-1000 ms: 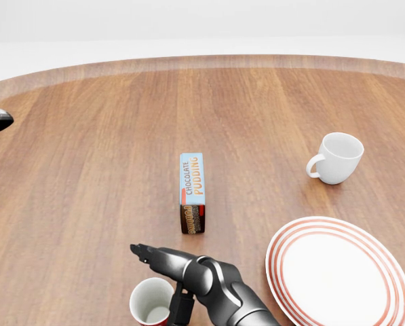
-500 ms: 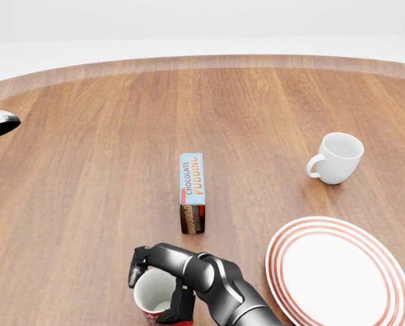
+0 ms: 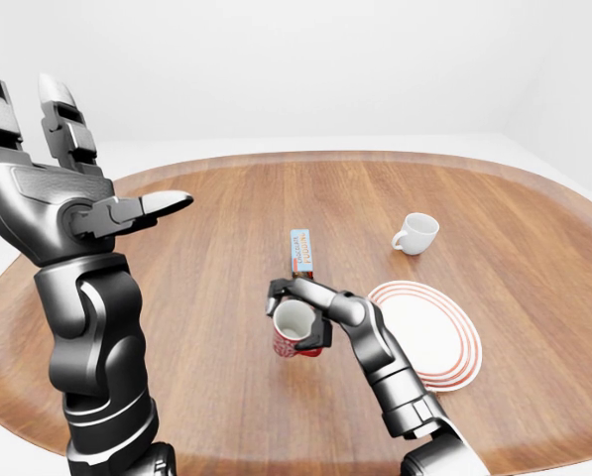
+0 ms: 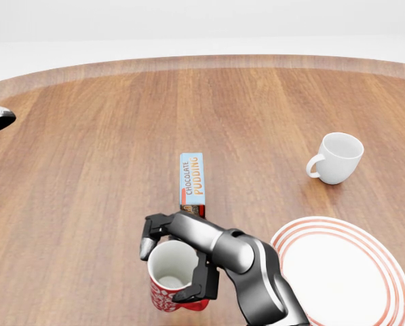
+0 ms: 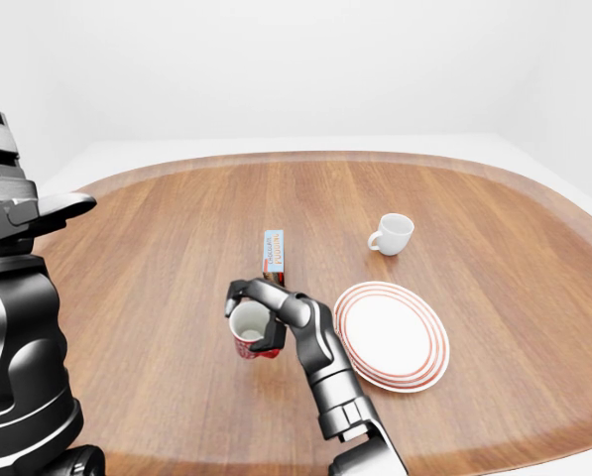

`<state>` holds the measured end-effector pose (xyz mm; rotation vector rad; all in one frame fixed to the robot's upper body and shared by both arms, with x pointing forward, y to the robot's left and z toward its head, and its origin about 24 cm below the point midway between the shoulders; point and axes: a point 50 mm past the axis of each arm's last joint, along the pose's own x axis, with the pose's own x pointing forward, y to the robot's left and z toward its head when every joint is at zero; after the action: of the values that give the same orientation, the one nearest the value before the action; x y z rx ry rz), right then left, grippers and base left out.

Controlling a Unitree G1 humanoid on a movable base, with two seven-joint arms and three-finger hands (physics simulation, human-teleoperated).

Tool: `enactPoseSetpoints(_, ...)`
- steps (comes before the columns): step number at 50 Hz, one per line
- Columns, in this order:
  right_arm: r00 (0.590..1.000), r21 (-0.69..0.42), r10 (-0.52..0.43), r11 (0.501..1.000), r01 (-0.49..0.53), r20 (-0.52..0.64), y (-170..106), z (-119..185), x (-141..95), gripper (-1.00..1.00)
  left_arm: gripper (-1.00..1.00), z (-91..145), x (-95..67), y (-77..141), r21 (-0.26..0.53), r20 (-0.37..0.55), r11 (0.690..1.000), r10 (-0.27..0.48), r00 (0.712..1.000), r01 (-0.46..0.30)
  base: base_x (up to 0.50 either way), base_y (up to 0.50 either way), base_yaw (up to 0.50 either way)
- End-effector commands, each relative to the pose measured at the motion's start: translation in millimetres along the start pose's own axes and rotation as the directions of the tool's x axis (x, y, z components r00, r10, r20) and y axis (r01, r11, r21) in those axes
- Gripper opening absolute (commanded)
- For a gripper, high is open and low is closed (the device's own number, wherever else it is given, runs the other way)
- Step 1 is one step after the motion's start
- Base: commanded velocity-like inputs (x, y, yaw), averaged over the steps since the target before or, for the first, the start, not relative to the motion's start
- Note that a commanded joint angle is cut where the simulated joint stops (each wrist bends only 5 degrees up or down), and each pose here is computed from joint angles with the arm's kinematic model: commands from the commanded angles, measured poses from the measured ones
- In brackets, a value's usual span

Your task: Pick up the red mug and put it on the plate

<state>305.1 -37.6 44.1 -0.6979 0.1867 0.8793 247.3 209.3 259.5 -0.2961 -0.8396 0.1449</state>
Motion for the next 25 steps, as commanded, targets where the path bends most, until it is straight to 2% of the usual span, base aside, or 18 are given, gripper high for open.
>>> enactPoseSetpoints(1,0.948,-0.114,-0.206,0.964,0.239,0.243,-35.3,48.2,-57.2,-1.0,1.0,-0.9,2.4,1.7,0.006,-0.003,1.0,0.008,1.0,-0.008,0.0,0.0,0.0)
enactPoseSetpoints(6,0.883,-0.197,-0.327,0.893,0.405,0.336,-54.6,69.8,-94.7,-1.0,1.0,-1.9,3.1,2.6,0.013,-0.006,1.0,0.009,1.0,-0.008,0.0,0.0,0.0)
enactPoseSetpoints(11,0.851,-0.225,-0.379,0.851,0.475,0.362,-59.8,72.5,-115.6,-1.0,1.0,-2.0,3.4,2.7,0.014,-0.006,1.0,0.011,1.0,-0.011,0.0,0.0,0.0)
enactPoseSetpoints(19,0.835,-0.265,-0.428,0.81,0.524,0.345,-56.2,66.2,-137.3,-1.0,1.0,-1.1,3.7,3.1,0.02,-0.002,1.0,0.011,1.0,-0.011,0.0,0.0,0.0)
enactPoseSetpoints(25,0.809,-0.302,-0.479,0.759,0.577,0.342,-56.0,65.8,-156.2,-1.0,1.0,-2.6,4.9,4.1,0.028,-0.006,1.0,0.015,1.0,-0.015,0.0,0.0,0.0)
